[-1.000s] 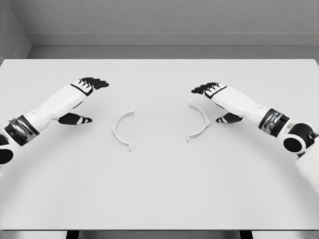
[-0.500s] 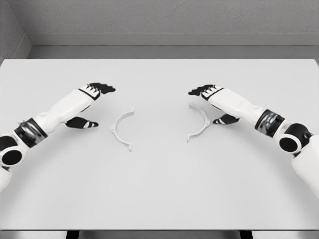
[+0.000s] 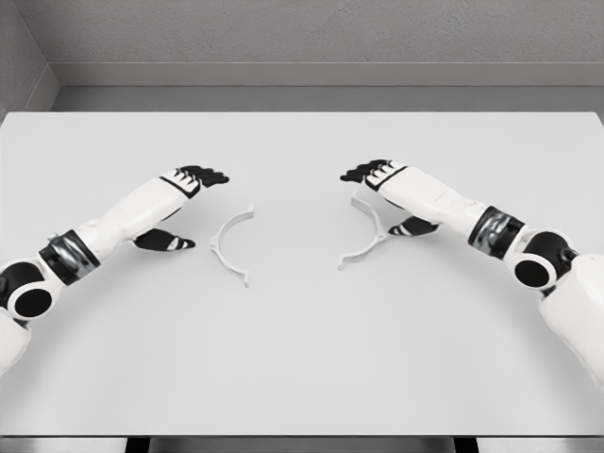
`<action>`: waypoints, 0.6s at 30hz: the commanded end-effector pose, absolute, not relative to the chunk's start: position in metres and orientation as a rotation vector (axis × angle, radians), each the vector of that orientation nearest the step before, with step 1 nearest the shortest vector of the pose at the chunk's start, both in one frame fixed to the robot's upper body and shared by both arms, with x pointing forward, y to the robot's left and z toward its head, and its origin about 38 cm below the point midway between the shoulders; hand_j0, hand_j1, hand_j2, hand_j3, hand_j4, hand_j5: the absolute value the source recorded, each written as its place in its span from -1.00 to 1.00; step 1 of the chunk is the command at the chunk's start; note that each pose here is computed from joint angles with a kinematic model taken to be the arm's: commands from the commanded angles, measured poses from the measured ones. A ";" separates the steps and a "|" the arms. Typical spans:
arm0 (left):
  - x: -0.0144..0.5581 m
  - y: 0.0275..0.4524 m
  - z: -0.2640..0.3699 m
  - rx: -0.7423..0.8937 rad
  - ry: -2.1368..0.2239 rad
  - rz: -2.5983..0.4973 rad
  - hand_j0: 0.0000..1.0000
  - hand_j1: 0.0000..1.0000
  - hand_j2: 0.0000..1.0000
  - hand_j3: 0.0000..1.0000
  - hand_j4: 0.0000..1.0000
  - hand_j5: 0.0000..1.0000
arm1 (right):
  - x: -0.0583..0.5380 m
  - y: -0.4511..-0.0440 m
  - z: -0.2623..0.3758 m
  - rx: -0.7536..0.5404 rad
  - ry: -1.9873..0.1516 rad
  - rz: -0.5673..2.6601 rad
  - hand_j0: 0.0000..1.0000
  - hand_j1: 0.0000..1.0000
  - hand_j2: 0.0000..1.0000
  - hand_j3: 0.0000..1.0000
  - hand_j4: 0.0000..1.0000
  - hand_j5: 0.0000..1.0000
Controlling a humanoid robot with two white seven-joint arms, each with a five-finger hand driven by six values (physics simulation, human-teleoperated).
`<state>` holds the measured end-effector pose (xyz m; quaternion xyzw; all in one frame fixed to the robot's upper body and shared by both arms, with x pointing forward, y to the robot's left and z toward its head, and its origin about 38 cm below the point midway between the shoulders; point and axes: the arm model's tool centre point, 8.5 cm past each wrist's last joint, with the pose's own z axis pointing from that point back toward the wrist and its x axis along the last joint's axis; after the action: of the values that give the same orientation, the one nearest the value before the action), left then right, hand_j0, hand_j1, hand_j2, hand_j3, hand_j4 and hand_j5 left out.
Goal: Assemble PVC drainage pipe clamps
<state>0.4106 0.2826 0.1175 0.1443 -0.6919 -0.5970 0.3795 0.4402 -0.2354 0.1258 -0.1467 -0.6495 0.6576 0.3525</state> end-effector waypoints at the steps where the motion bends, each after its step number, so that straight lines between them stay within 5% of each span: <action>1: 0.410 0.281 0.115 0.358 -1.767 -1.516 1.00 1.00 1.00 1.00 1.00 1.00 | 0.439 -0.229 0.125 -0.365 -1.688 1.697 1.00 1.00 1.00 1.00 1.00 1.00; 18: 0.412 0.273 0.106 0.332 -1.765 -1.492 1.00 1.00 1.00 1.00 1.00 1.00 | 0.456 -0.213 0.134 -0.390 -1.688 1.697 1.00 1.00 1.00 1.00 1.00 1.00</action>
<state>0.4117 0.2744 0.1060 0.1334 -0.6930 -0.5905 0.3914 0.4541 -0.2095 0.1371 -0.1492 -0.6549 0.6569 0.3425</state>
